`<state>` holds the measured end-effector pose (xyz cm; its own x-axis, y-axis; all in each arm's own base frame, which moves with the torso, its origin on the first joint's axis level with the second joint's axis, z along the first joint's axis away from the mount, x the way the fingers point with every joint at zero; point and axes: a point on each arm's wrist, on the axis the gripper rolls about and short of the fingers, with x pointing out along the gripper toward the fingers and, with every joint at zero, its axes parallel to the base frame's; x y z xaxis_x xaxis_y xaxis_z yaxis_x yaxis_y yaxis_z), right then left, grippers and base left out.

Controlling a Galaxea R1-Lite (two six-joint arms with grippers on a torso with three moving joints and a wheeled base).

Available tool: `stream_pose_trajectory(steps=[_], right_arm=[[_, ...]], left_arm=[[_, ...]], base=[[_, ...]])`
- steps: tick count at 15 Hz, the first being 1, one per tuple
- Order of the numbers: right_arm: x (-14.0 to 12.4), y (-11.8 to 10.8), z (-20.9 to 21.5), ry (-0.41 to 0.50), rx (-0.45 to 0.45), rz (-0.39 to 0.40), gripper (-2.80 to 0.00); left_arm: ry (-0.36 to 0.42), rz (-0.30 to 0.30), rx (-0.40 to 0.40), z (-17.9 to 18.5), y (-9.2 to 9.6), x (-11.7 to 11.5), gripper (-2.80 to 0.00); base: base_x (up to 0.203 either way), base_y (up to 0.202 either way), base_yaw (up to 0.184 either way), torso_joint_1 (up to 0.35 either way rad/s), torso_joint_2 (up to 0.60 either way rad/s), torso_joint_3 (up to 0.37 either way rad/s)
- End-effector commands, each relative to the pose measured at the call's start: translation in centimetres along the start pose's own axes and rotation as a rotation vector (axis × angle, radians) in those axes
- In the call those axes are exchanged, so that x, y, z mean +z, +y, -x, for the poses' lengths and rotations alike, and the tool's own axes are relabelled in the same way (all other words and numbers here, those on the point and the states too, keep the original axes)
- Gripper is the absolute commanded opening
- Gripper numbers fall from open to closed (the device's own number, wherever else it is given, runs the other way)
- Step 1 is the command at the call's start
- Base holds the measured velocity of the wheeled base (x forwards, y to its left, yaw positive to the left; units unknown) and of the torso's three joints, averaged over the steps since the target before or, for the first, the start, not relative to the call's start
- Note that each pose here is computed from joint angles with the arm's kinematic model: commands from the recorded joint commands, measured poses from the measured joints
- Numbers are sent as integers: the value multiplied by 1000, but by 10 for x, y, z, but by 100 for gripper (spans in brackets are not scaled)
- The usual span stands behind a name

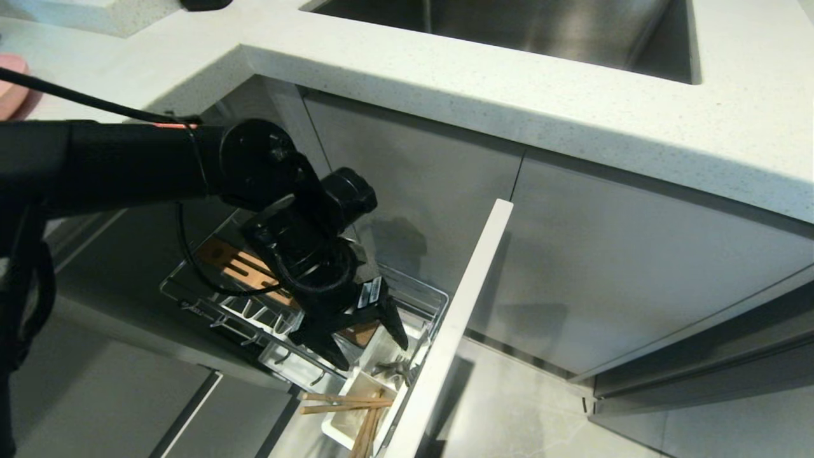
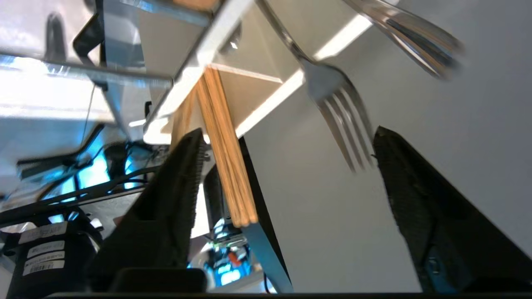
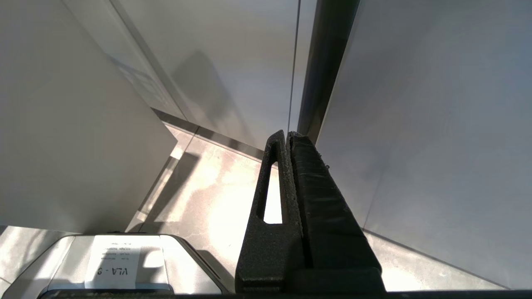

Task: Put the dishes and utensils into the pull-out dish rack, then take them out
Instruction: Pick up the plate and place it in the cupboard

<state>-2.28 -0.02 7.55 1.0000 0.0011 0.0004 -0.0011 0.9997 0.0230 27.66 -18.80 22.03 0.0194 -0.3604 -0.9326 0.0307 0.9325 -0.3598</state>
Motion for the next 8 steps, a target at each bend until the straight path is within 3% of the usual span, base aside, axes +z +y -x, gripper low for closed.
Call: stream_pose_trajectory(steps=[1,4,5,8], right_arm=[[0,0,0,1,1,0,-280],[0,0,0,2,2,0,-280],[0,0,0,2,1,0,-280],[0,0,0,2,0,0,-280]], left_arm=[[-54,-9,-36,25,0,-13,0],[-138,-32,-90,61,3,-35,0],[-171,-41,-108,74,5,-44,-280],[-288,-72,-158,114,12,-76,-280]], base=[[0,0,0,0,0,0],[0,0,0,0,0,0],[0,0,0,0,0,0],[0,0,0,0,0,0]])
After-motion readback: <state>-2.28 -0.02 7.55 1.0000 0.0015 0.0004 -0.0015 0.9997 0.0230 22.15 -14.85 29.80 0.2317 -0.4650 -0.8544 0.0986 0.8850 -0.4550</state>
